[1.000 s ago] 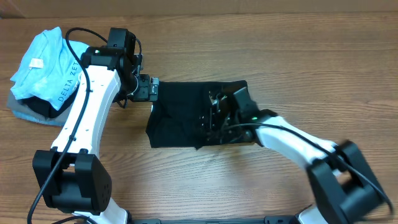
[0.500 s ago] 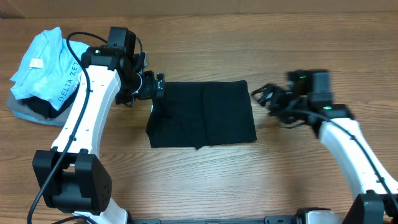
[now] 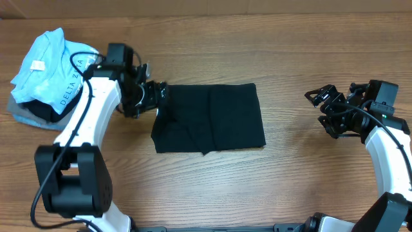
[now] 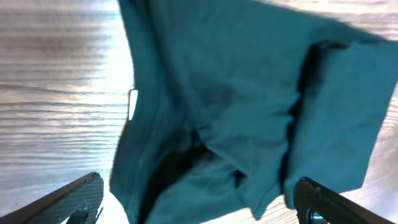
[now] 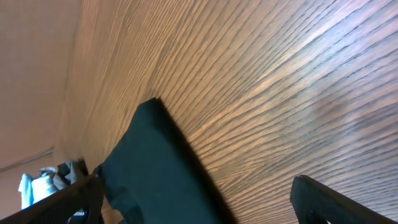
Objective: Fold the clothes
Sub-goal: 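Release the shirt and retract the right gripper to the right side, then lift the folded black shirt's left end with the left gripper and swing it rightward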
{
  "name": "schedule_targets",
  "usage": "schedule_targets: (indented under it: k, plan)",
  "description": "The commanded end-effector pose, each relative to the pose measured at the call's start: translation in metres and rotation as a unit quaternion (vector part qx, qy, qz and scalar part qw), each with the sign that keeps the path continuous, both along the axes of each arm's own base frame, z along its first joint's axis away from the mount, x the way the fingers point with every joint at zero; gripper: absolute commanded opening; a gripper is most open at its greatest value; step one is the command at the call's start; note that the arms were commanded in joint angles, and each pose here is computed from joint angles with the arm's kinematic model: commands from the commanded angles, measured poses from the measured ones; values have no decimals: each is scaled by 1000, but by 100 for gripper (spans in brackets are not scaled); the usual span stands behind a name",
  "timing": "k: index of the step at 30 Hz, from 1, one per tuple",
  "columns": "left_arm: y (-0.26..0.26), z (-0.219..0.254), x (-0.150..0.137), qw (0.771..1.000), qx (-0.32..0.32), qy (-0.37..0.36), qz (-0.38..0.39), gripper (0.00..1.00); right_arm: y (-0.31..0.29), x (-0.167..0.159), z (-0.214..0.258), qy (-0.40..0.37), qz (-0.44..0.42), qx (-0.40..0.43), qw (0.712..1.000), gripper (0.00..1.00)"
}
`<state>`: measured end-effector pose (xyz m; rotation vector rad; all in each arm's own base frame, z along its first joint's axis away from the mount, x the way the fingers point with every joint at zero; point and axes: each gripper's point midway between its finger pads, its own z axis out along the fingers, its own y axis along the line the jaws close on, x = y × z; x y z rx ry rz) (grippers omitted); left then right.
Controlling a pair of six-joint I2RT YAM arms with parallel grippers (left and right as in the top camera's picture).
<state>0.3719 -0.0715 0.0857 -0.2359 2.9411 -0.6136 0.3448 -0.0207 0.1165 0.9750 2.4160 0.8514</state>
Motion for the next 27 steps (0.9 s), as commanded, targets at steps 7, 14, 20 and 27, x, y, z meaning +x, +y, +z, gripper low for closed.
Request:
schedule_targets:
  k: [7, 14, 20, 27]
  plan:
    - [-1, -67, -8, 995, -34, 39, -89, 100, 3, 4, 11, -20, 11, -2, 1000, 100]
    - [-13, -114, -17, 989, -73, 90, -91, 90, 5, 0, 9, -10, 11, 2, 1000, 100]
    - [-33, -132, -29, 983, -83, 111, -122, 82, 1, 0, 6, -5, 6, -8, 1000, 100]
    - [-43, -145, -44, 977, -41, 135, -158, 68, 0, -1, 6, -4, 5, -11, 1000, 100]
